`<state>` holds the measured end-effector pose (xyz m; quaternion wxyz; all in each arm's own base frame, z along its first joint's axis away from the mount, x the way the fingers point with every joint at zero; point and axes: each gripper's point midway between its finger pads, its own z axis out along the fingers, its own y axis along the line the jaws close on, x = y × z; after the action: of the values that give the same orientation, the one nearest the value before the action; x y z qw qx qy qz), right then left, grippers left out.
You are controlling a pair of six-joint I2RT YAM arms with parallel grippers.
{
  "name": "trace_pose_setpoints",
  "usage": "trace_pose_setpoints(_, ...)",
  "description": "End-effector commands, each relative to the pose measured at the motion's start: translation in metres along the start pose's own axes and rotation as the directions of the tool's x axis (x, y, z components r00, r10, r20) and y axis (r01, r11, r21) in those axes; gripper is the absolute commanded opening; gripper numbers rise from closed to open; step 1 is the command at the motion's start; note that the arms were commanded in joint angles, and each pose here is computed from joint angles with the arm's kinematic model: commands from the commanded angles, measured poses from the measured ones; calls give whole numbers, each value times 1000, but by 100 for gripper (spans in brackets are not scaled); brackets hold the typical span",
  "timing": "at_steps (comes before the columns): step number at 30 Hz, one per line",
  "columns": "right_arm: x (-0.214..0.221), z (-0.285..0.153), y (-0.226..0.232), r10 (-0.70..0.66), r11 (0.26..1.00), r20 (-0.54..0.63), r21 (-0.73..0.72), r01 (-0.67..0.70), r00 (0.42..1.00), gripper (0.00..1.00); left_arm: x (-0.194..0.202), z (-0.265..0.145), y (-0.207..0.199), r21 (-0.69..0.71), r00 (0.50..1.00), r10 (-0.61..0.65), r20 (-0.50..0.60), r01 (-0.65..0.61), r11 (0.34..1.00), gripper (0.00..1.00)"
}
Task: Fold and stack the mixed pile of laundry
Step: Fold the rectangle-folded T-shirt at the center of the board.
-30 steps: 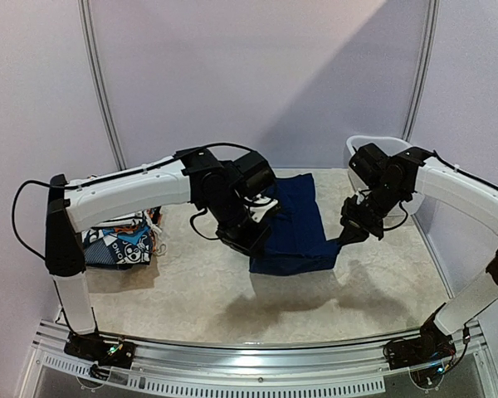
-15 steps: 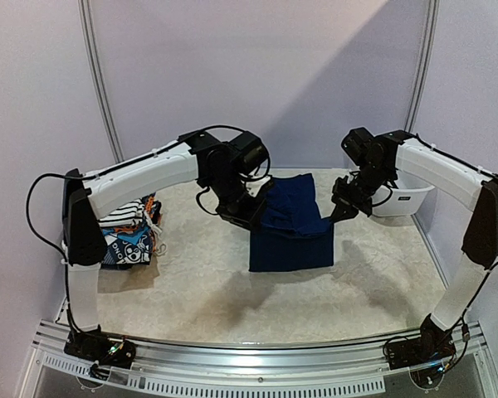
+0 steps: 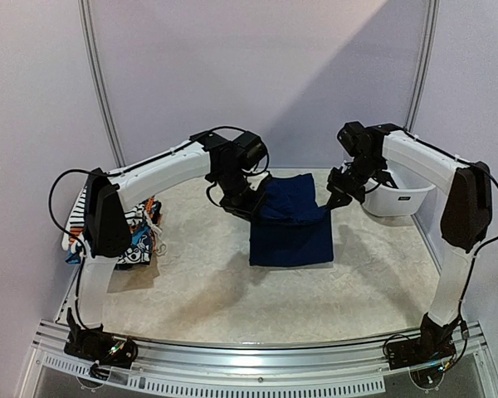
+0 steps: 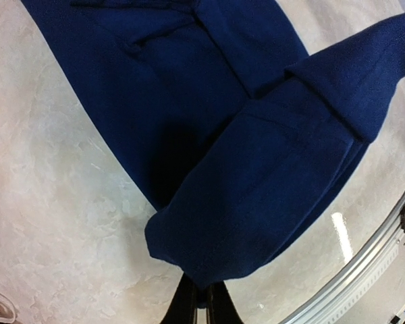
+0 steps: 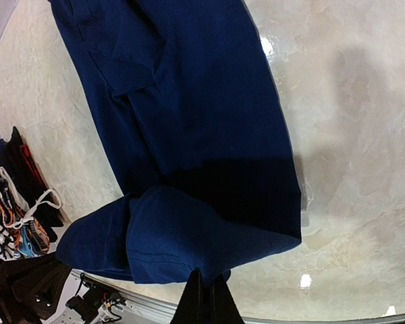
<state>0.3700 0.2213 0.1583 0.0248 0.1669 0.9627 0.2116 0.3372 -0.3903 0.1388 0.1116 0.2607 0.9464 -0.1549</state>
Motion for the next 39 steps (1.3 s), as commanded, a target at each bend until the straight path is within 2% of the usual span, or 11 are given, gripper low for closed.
trace_pose_setpoints(1, -13, 11, -3, -14, 1000, -10, 16, 14, 1000, 0, -13, 10, 15, -14, 1000, 0, 14, 0, 1000, 0)
trace_pose_setpoints(17, -53, 50, -4, -9, 1000, -35, -13, 8, 999, 0, -38, 49, 49, -20, 997, -67, 26, 68, 997, 0)
trace_pose_setpoints(39, -85, 89, -17, 29, 1000, -81, -9, -30, 996, 0, -62, 93, 73, 79, 976, -214, 40, 211, 974, 0)
